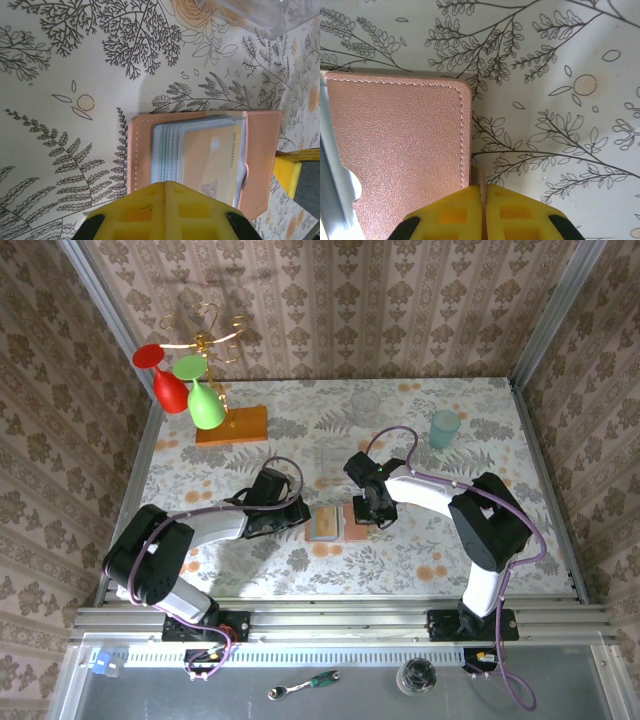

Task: Take the credit cards out of the card holder

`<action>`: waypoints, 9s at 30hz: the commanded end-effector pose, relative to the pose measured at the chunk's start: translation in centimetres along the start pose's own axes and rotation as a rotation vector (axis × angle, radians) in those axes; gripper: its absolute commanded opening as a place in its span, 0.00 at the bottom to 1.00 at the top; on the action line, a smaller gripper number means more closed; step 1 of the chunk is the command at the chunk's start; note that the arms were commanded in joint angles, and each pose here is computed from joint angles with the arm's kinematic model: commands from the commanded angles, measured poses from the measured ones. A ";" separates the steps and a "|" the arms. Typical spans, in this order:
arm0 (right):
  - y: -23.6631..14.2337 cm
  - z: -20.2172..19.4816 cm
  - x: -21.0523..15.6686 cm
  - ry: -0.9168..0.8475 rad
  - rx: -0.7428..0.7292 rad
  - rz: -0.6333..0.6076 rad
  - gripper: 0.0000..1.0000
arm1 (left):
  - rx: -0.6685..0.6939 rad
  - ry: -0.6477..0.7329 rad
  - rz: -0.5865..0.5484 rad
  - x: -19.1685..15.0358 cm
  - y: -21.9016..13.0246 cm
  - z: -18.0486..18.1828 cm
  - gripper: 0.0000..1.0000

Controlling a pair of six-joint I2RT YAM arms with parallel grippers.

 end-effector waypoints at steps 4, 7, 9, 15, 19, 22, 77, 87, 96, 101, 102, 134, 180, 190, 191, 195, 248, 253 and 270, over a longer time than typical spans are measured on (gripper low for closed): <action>0.9 0.3 -0.6 0.033 0.013 0.027 0.07 | 0.024 -0.019 0.028 -0.6 0.3 1.0 0.02; 0.9 0.1 -0.7 0.034 0.006 0.029 0.07 | 0.035 -0.024 0.035 -0.8 0.2 1.2 0.01; 1.0 0.0 -0.8 0.034 0.004 0.031 0.07 | 0.039 -0.022 0.042 -0.9 0.2 1.2 0.00; 1.1 -0.2 -1.0 0.035 0.000 0.035 0.07 | 0.055 -0.019 0.039 -1.2 -0.5 1.1 0.00; 1.1 -0.1 -1.0 0.034 0.002 0.037 0.07 | 0.066 -0.021 0.054 -1.5 -0.4 1.3 0.00; 1.2 -0.2 -1.0 0.031 -0.002 0.040 0.07 | 0.067 -0.024 0.067 -1.8 -0.2 1.4 0.00; 1.3 -6.1 -0.3 0.040 -0.162 0.022 0.50 | 0.159 -0.089 0.149 -3.8 0.6 3.5 0.00; -0.2 -5.4 0.1 0.048 -0.097 -0.003 0.41 | 0.120 -0.056 0.128 -2.4 0.1 2.0 0.00; -4.5 -3.9 1.1 0.036 0.003 -0.069 0.44 | 0.082 -0.008 0.071 -0.3 -1.8 -0.3 0.00; -6.8 -2.9 1.3 0.031 0.070 -0.095 0.42 | 0.056 0.010 0.044 0.6 -2.5 -1.5 0.00; -7.1 -2.6 1.3 0.029 0.082 -0.096 0.42 | 0.050 0.013 0.039 0.8 -2.7 -1.7 0.00; -1.6 6.3 -0.5 0.029 0.522 0.144 0.39 | 0.011 0.051 0.133 -0.4 1.1 -2.5 0.00; -0.7 4.1 0.0 0.032 0.412 0.105 0.29 | 0.049 0.045 0.134 -0.6 1.1 -1.8 0.02; -1.6 3.9 0.1 0.031 0.406 0.076 0.29 | 0.039 0.051 0.131 -0.4 1.1 -2.1 0.03; -1.6 3.9 0.2 0.031 0.406 0.074 0.29 | 0.038 0.053 0.130 -0.4 1.0 -2.2 0.03; -1.4 3.8 0.1 0.034 0.413 0.072 0.29 | 0.021 0.060 0.118 0.0 0.7 -2.8 0.03; 2.5 2.2 0.2 0.160 0.685 0.203 0.11 | 0.060 0.040 0.205 -1.4 2.4 -1.5 0.00; 1.7 1.2 0.4 0.164 0.665 0.174 0.10 | 0.061 0.041 0.204 -1.4 2.3 -1.6 0.00; -2.5 -1.5 1.0 0.130 0.583 0.092 0.05 | 0.024 0.061 0.172 -0.5 2.1 -2.5 0.00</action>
Point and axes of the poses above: each hand's point on the last joint's axis, 136 mm out from that joint toward the fingers, its own y axis out along the fingers, its own z axis along the line the jaws close on, x = y × z, the point moved 6 cm from there along -y, back along the fingers, and after that the axes turned 11 degrees about y, right-handed, at the moved point
